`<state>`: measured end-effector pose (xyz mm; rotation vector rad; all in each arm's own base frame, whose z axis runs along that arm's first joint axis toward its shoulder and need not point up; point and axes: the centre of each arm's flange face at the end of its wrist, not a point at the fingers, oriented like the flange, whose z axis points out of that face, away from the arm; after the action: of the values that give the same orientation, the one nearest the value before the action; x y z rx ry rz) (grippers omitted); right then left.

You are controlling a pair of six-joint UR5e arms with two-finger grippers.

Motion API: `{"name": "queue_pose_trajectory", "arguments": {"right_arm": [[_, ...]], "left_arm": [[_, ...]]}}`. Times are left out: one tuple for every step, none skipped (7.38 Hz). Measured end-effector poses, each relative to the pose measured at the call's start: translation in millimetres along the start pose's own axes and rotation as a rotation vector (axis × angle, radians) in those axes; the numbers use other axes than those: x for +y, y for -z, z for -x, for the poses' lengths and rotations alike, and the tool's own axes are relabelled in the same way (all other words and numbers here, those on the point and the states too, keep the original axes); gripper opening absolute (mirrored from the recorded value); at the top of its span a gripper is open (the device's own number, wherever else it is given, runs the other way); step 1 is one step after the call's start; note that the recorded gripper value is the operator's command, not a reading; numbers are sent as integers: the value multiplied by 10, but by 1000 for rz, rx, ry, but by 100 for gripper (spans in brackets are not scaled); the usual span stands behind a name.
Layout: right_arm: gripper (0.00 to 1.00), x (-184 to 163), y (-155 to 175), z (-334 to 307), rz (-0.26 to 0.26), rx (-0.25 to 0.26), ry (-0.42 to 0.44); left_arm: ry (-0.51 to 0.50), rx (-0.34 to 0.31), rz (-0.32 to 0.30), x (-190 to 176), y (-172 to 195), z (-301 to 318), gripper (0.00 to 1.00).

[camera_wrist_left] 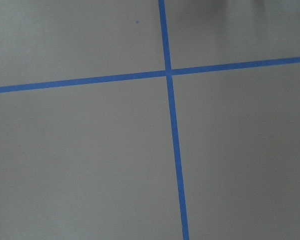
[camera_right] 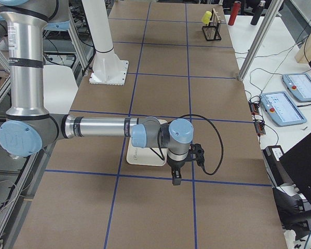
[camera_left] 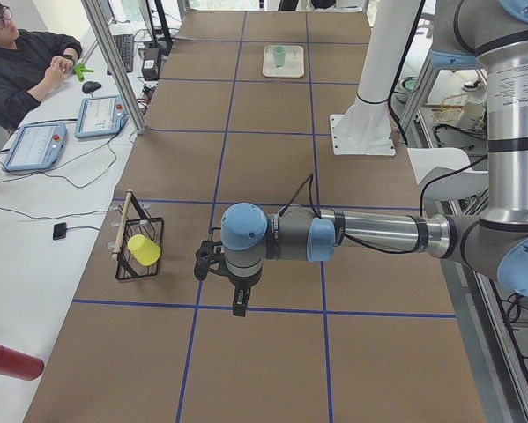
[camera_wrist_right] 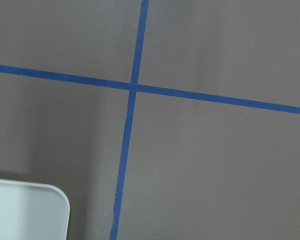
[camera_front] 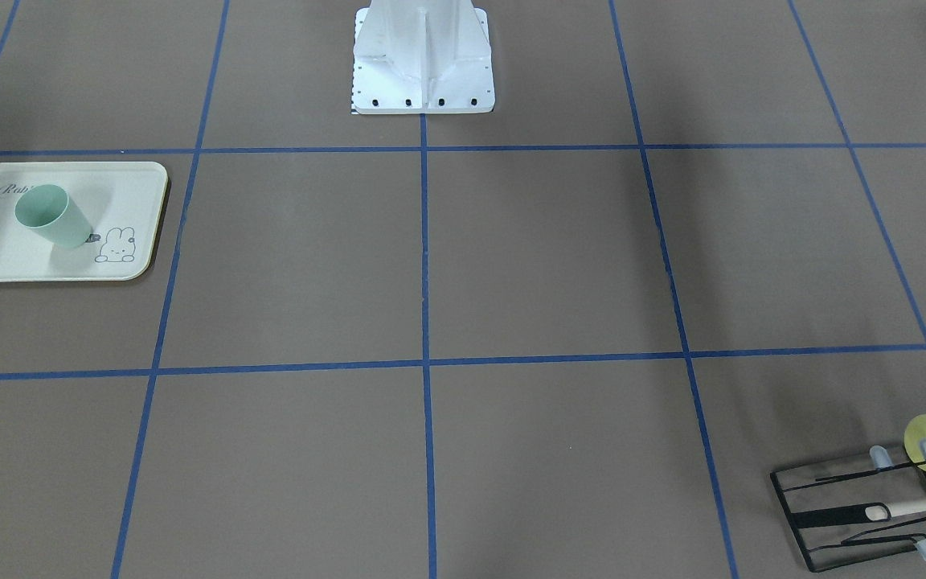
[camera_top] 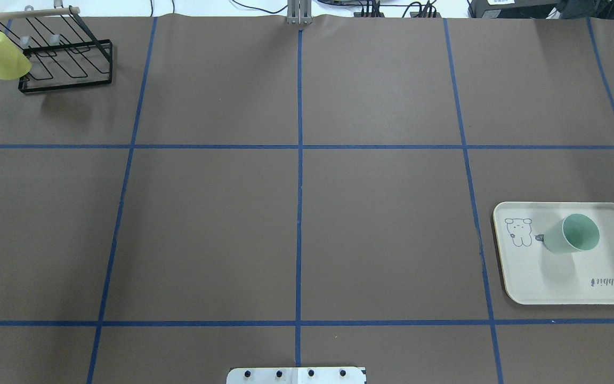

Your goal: Left arm grabs green cup and hands to right arm on tray

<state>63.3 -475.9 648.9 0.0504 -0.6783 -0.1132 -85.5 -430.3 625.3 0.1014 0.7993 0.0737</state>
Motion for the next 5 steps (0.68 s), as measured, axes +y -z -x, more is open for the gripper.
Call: {"name": "queue_pose_trajectory", "arguments": {"right_arm": [[100,-2,2,2,-1,0,2],[100,-6,7,4,-4,1,4],[100,-11,11,7,-8,2,8],[100,-13,11,7,-11,2,10],[100,-13,11,6,-12,3,11]], "left_arm": [[0,0,0,0,0,0,100],[-1,0,0,0,0,0,100],[-1,0,0,0,0,0,100],[-1,0,0,0,0,0,100],[-1,0,0,0,0,0,100]]}}
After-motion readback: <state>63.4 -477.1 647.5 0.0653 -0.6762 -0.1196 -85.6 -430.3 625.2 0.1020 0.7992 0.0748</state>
